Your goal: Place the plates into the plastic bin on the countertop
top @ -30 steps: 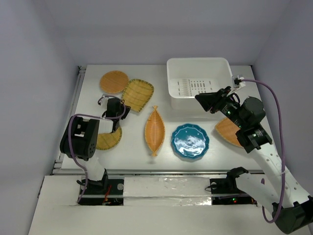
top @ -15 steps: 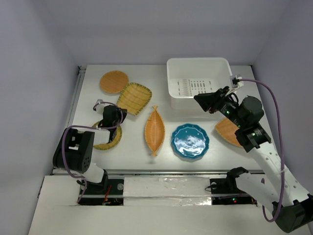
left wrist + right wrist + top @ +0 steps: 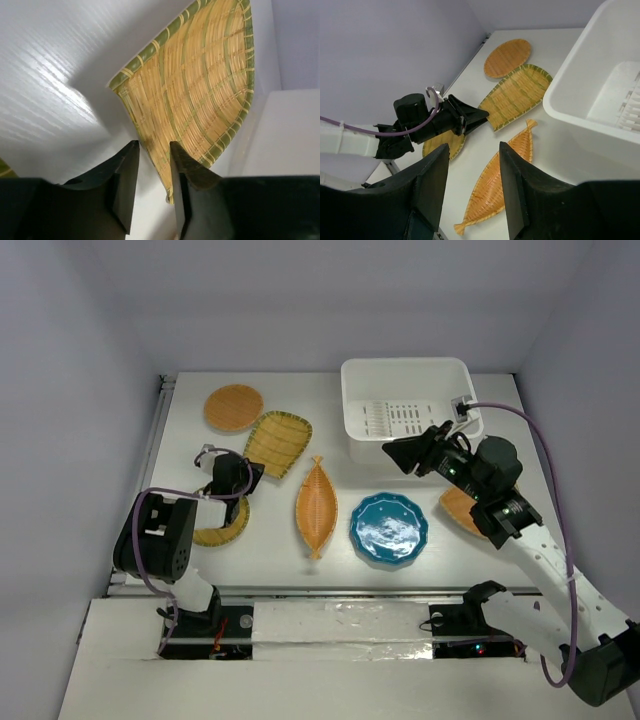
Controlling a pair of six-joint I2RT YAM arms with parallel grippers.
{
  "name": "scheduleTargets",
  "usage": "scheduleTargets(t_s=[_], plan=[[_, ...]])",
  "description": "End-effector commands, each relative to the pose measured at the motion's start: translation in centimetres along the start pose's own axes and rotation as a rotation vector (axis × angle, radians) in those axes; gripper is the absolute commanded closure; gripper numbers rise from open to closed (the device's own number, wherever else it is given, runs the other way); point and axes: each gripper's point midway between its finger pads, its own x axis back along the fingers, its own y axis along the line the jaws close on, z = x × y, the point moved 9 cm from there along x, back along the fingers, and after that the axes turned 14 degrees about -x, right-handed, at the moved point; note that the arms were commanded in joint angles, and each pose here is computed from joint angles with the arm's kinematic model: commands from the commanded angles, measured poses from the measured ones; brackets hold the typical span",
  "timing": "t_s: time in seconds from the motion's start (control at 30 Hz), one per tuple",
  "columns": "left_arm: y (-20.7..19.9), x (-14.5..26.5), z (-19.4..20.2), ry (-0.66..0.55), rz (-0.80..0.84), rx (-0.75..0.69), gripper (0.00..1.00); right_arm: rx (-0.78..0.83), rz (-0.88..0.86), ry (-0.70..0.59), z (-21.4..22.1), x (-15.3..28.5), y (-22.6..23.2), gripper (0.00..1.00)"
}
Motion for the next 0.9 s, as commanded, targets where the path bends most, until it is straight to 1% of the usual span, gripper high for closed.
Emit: scheduleTargets(t_s=[0.0, 0.03, 0.07, 0.2, 0.37, 0.4, 0.53, 0.63, 0.7, 0.73, 0.77, 0.83, 0.87], plan=[[-1.8, -0.5, -1.4, -0.023, 0.044, 0.011, 0.71, 0.022, -0.038, -0.062, -0.8, 0.2, 0.9, 0.49], [-1.7, -0.6, -1.3, -0.015, 0.039, 0.012, 0.66, 0.021, -0.038, -0.062, -0.8, 0.2, 0.9, 0.49], [-1.9, -0.7, -1.3, -0.008, 0.044, 0.019, 0.65, 0.021, -0.040, -0.066, -0.8, 0.2, 0.9, 0.49], [-2.0, -1.2, -0.6, 0.024, 0.042, 0.039, 0.64, 0.018, -0.044, -0.073, -0.9, 0.2, 1.0, 0.50], [-1.4, -2.6, 1.4, 0.066, 0.022, 0.065, 0.64, 0.022, -0.042, -0.081, -1.0, 0.3, 1.1, 0.50], [-1.2, -2.8, 1.7, 0.070, 0.018, 0.094, 0.64, 0.024, -0.042, -0.079, -0.9, 0.3, 1.0, 0.50], [-1.3, -2.5, 1.0, -0.013, 0.047, 0.111, 0.64, 0.034, -0.040, -0.079, -0.9, 0.4, 1.0, 0.50], [-1.4, -3.0, 1.1, -0.011, 0.064, 0.114, 0.65, 0.035, -0.041, -0.076, -0.9, 0.2, 0.9, 0.50], [-1.3, -3.1, 1.0, -0.031, 0.060, 0.114, 0.71, 0.037, -0.043, -0.078, -1.0, 0.1, 1.0, 0.50], [-1.3, -3.1, 1.1, -0.032, 0.068, 0.116, 0.76, 0.038, -0.042, -0.077, -1.0, 0.1, 0.9, 0.50], [-1.4, -3.2, 1.0, -0.043, 0.084, 0.108, 0.88, 0.040, -0.042, -0.077, -1.0, 0.1, 1.0, 0.50], [-1.3, -3.0, 0.9, -0.061, 0.098, 0.113, 1.00, 0.043, -0.043, -0.082, -1.1, 0.2, 1.0, 0.50], [-1.2, -2.9, 1.0, -0.065, 0.106, 0.116, 1.00, 0.042, -0.041, -0.082, -1.1, 0.2, 1.0, 0.50]])
